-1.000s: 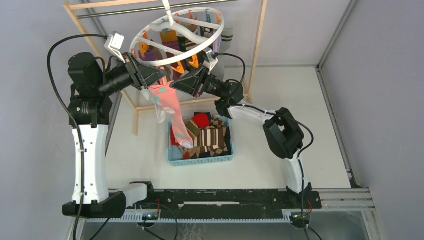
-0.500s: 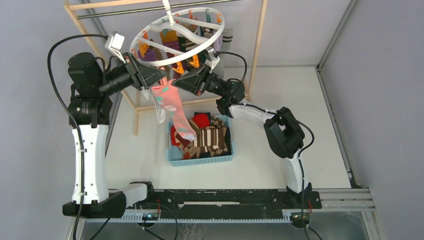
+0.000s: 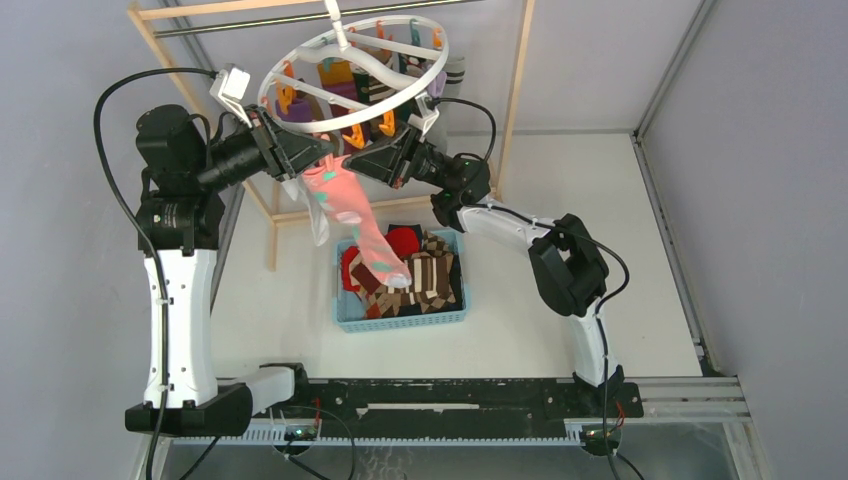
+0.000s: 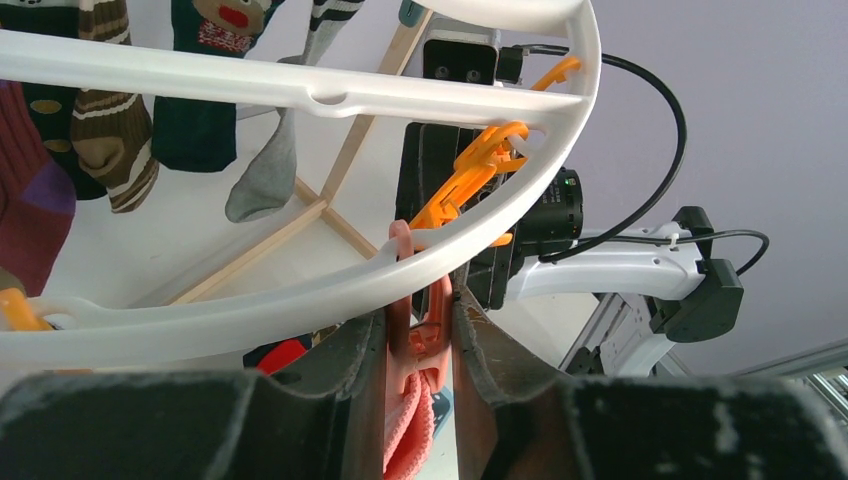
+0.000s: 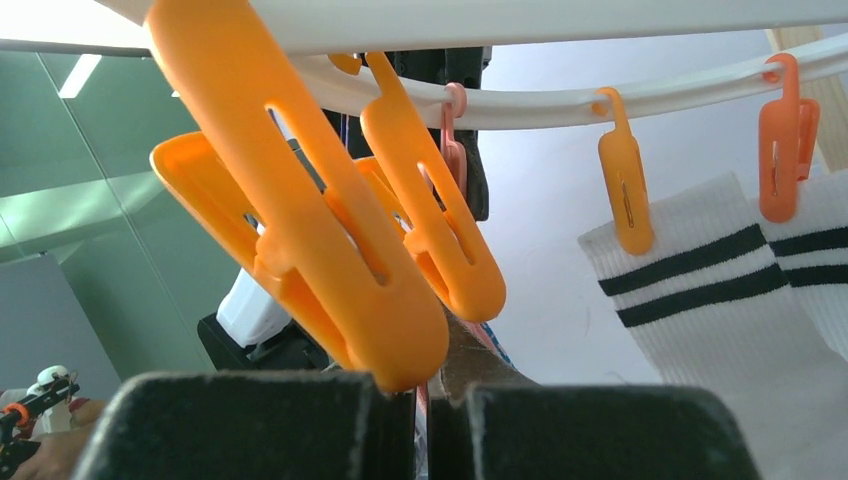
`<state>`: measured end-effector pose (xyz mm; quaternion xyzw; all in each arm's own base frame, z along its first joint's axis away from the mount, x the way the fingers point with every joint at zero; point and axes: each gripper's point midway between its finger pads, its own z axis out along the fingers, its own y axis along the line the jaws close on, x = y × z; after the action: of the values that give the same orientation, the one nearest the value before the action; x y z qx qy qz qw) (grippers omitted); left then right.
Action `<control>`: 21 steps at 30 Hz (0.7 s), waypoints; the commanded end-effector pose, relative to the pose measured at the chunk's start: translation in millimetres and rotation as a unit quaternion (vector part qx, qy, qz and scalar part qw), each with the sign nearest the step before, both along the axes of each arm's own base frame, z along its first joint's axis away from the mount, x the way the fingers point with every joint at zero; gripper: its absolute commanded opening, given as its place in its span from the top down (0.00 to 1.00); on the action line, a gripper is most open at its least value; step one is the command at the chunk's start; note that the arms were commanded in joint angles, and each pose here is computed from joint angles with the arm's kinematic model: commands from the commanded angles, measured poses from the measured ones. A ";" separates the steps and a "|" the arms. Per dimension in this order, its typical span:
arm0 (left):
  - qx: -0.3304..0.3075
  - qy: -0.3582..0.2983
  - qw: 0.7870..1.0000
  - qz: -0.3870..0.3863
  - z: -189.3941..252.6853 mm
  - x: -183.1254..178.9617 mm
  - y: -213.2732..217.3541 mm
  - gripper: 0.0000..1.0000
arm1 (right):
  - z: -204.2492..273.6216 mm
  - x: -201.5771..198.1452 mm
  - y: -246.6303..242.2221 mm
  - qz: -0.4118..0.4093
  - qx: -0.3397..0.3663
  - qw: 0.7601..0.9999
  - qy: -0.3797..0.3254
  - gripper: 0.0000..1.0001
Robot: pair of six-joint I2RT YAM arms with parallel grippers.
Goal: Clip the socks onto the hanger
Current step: Clamp the sock onto the hanger.
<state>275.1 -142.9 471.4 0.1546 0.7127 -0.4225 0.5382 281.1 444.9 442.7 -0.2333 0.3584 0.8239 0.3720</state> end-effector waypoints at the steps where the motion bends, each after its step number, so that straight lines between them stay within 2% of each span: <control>1: 0.006 -0.027 0.999 -0.027 16.8 -19.4 -4.8 0.98 | 33.7 -10.4 -10.8 -0.001 0.054 0.998 -0.027 1.00; 15: 0.006 -0.029 0.999 -0.032 16.6 -22.3 -5.5 0.98 | 43.5 -14.8 -3.6 0.002 0.078 0.997 -0.015 1.00; 17: 0.007 -0.029 0.999 -0.030 15.6 -21.7 -5.1 0.91 | 43.7 -14.9 -3.3 0.000 0.079 0.997 -0.013 1.00; 21: 0.010 -0.028 0.999 -0.023 12.2 -19.8 -3.7 0.68 | 42.4 -14.3 -2.2 -0.006 0.079 0.997 -0.010 1.00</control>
<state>273.0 -142.5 476.9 0.1621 0.7073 -0.4190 0.5458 277.7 453.6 458.1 -0.2192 0.3354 0.8357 0.3757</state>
